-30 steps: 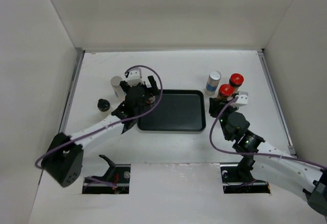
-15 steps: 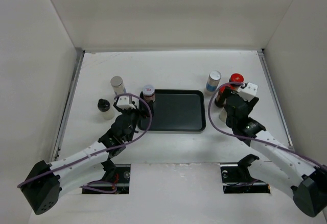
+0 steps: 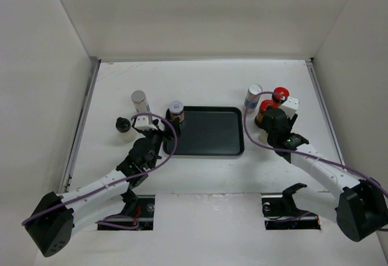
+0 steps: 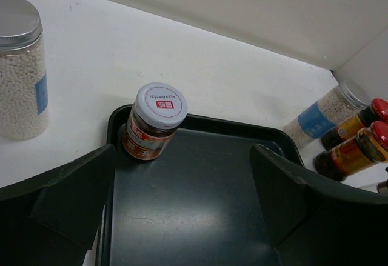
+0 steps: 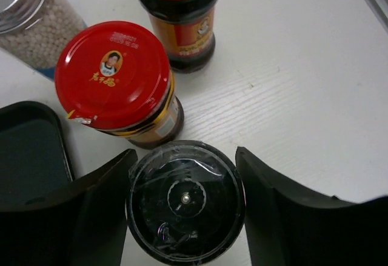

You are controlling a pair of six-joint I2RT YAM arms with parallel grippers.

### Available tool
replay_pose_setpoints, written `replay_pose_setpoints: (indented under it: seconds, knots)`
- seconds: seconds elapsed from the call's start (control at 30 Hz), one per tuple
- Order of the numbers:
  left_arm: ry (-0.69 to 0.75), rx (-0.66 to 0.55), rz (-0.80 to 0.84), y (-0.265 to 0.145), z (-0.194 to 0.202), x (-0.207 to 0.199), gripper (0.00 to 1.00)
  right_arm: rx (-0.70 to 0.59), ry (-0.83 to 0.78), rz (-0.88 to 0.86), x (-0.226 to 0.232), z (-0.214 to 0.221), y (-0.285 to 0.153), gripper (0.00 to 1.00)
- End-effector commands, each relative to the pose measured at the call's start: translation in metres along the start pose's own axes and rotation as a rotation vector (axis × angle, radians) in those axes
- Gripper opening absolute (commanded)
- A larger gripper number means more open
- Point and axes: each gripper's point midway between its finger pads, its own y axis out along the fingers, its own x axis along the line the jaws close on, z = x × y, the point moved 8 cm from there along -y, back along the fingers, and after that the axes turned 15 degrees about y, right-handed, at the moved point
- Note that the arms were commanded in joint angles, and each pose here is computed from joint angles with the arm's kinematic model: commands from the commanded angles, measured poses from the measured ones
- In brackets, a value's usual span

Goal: Organize the condiment bottles

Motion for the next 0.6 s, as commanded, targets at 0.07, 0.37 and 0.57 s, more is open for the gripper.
replay_pose_setpoints:
  seconds: [0.07, 0.37, 0.57]
  knots:
    - [-0.057, -0.067, -0.005, 0.001, -0.012, 0.002, 0.93, -0.068, 0.088, -0.061, 0.014, -0.025, -0.012, 0.45]
    - [-0.085, -0.072, -0.058, 0.004, -0.008, 0.013, 0.93, -0.082, 0.073, -0.385, 0.103, -0.048, -0.078, 0.45]
    - [-0.079, -0.066, -0.087, 0.003, -0.004, 0.021, 0.93, -0.032, 0.022, -0.638, 0.212, -0.024, -0.068, 0.45]
